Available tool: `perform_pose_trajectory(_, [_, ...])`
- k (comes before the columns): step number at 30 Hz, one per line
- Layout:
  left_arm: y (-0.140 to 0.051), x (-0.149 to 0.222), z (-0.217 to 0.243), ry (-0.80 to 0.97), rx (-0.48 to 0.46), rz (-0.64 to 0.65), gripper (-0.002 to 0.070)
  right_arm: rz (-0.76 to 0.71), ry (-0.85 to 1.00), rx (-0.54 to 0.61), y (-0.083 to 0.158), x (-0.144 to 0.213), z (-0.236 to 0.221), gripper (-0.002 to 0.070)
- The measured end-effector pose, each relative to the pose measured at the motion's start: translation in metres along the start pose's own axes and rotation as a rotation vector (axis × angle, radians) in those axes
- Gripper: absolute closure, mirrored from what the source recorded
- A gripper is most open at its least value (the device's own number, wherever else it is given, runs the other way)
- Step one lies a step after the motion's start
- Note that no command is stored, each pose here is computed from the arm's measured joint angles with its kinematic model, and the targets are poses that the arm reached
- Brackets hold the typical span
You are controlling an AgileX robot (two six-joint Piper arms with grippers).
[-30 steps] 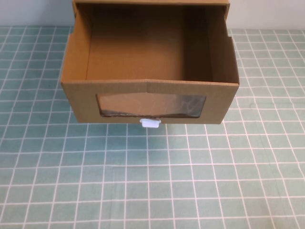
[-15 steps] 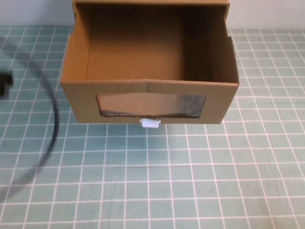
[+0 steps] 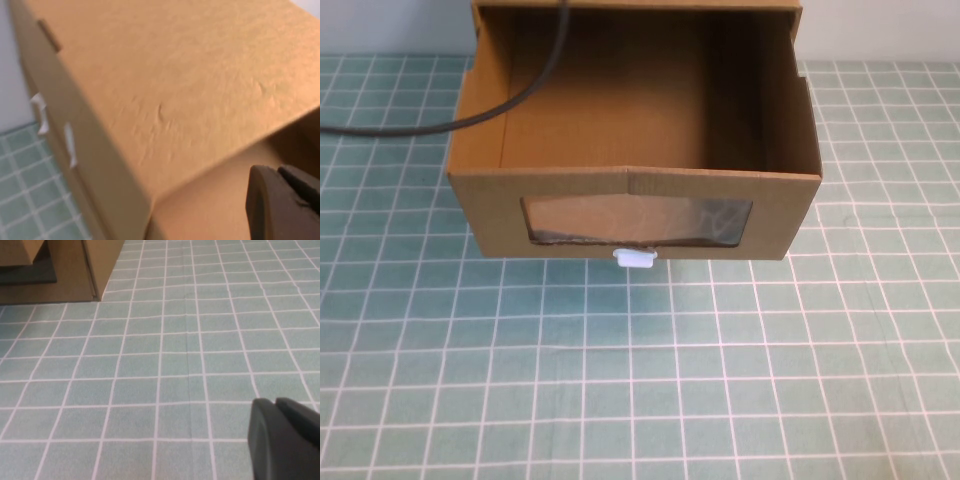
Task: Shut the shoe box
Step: Press the shoe box with left arm, then close the shoe box with your right arm
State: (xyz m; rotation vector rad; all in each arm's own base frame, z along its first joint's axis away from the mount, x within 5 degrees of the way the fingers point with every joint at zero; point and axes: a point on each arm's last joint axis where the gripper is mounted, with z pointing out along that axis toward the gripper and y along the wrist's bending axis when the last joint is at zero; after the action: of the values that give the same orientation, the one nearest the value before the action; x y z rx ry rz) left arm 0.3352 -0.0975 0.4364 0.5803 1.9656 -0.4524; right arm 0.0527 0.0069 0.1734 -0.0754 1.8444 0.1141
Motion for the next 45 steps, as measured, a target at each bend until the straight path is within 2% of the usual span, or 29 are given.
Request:
perform_pose_trajectory(11, [0.005,-0.007,0.086,0.018,0.057,0.077,0.068,0.0,0.0,0.0,0.0,0.0,0.0,0.0689])
perform_pose_trajectory(22, [0.01,0.0,0.102,0.034,0.057,0.069,0.068,0.012,-0.014,-0.005,0.0,-0.001,0.0,0.0689])
perform_pose_trajectory(24, [0.01,-0.001,0.101,0.032,0.057,0.07,0.068,0.07,-0.053,-0.024,0.002,-0.005,0.0,0.0689])
perform_pose_trajectory(30, [0.009,-0.001,0.101,0.04,0.065,0.067,0.068,0.414,-0.315,-0.081,0.001,-0.029,-0.005,0.0689])
perform_pose_trajectory(36, [0.009,0.0,0.101,0.044,0.068,0.061,0.068,0.56,-0.437,-0.073,-0.005,-0.038,-0.009,0.0689])
perform_pose_trajectory(40, [0.009,-0.001,0.101,0.044,0.071,0.059,0.068,0.592,-0.268,-0.156,0.007,-0.038,-0.009,0.0689])
perform_pose_trajectory(45, [0.008,-0.001,0.1,0.047,0.073,0.059,0.068,0.5,0.089,-0.264,0.028,-0.072,-0.017,0.0688])
